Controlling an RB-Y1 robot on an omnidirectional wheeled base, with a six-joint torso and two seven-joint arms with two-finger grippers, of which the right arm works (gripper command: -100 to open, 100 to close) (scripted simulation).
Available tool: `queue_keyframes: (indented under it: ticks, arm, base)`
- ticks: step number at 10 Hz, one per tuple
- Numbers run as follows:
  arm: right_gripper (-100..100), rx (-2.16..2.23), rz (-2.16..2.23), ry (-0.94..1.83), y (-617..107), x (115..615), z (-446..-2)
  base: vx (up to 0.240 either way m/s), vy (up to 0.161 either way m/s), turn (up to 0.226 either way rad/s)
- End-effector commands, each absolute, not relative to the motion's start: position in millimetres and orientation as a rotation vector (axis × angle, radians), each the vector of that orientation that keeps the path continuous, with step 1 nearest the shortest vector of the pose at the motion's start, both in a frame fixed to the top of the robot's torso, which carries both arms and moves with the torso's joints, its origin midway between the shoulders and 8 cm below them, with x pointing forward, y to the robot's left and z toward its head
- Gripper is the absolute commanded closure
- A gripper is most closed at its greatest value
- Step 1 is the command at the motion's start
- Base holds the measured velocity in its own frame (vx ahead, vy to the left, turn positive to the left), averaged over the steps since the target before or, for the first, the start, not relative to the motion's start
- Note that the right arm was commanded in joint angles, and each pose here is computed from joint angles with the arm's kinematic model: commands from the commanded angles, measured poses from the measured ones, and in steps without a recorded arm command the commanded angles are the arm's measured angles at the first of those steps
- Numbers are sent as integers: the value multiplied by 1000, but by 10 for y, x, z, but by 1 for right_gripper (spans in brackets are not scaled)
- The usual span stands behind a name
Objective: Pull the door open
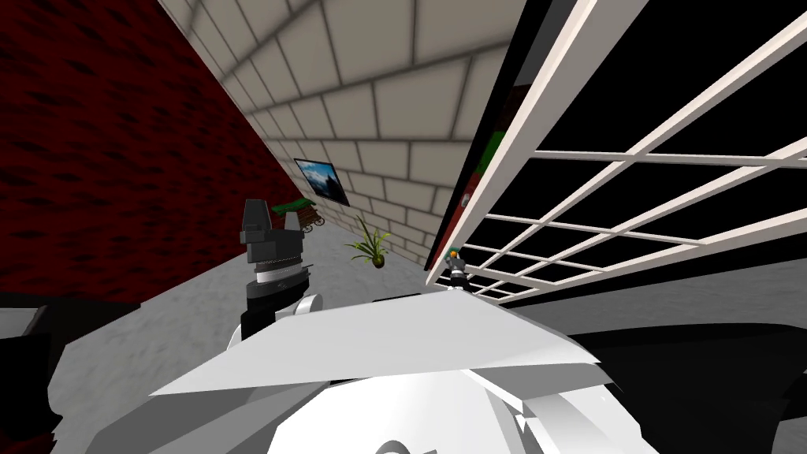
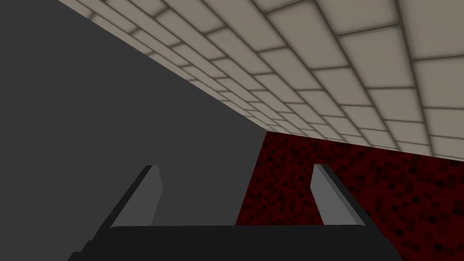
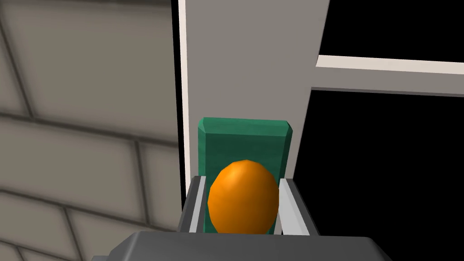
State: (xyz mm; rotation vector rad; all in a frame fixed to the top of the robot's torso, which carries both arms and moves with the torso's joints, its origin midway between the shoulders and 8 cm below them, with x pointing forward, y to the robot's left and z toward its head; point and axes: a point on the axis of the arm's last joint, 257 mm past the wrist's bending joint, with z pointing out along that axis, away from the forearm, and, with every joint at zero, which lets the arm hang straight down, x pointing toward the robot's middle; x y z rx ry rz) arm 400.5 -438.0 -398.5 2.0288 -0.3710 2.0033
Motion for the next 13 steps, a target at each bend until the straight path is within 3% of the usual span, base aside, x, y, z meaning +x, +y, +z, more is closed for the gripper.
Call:
queue_keyframes:
  ticks: [1,13]
  arm:
    - [100,2044,2021,-350,-4326,3973,-3999]
    - [100,2143,2145,-156,-4093,3650,-4000]
  base:
    - [-214,-24,136]
    - [-238,-26,120]
